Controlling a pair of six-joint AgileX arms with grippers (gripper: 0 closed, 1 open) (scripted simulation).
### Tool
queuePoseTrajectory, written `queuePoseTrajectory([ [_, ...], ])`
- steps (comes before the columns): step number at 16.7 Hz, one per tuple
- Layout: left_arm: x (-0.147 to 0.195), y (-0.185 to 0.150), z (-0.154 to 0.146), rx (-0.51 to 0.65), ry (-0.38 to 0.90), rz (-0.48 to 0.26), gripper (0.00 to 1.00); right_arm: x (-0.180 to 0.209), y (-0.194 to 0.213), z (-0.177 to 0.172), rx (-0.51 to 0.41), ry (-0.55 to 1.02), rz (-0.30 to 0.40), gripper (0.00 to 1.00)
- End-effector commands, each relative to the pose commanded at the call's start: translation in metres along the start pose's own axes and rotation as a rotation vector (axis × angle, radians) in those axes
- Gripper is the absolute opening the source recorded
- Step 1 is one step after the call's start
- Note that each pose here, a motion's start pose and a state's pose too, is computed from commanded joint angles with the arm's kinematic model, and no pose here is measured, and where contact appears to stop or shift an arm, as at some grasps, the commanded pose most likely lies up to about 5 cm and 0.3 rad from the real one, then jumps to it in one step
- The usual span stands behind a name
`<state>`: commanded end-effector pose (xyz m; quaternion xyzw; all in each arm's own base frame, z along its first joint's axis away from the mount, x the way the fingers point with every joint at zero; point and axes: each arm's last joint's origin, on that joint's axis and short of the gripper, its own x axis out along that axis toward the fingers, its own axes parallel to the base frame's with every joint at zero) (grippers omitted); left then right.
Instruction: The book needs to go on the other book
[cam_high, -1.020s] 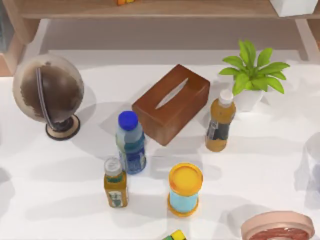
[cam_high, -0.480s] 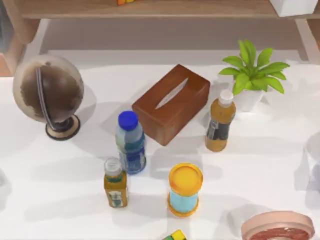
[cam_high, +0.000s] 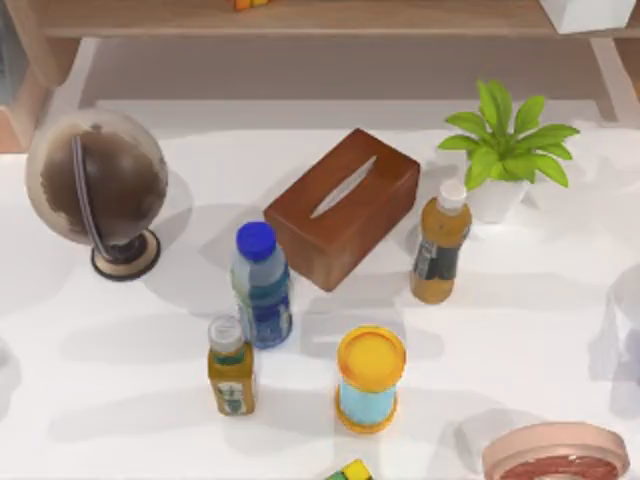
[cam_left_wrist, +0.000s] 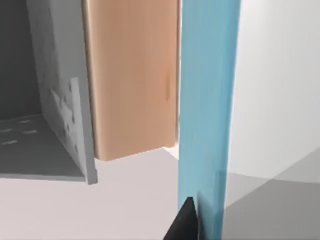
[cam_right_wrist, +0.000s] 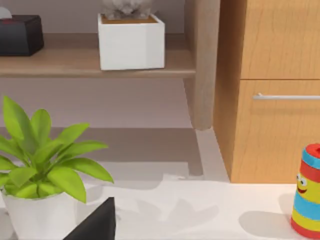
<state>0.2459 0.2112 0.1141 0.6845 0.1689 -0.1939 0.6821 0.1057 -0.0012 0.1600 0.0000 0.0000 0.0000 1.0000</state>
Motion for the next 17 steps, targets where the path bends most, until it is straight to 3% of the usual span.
queuePoseTrajectory([
  [11,0.0,0.0,0.0,0.0,0.0,0.0,0.98,0.0,0.0,0.0,0.0,0.0,0.0,1.0],
  [17,0.0,0.0,0.0,0.0,0.0,0.0,1.0,0.0,0.0,0.0,0.0,0.0,0.0,1.0],
])
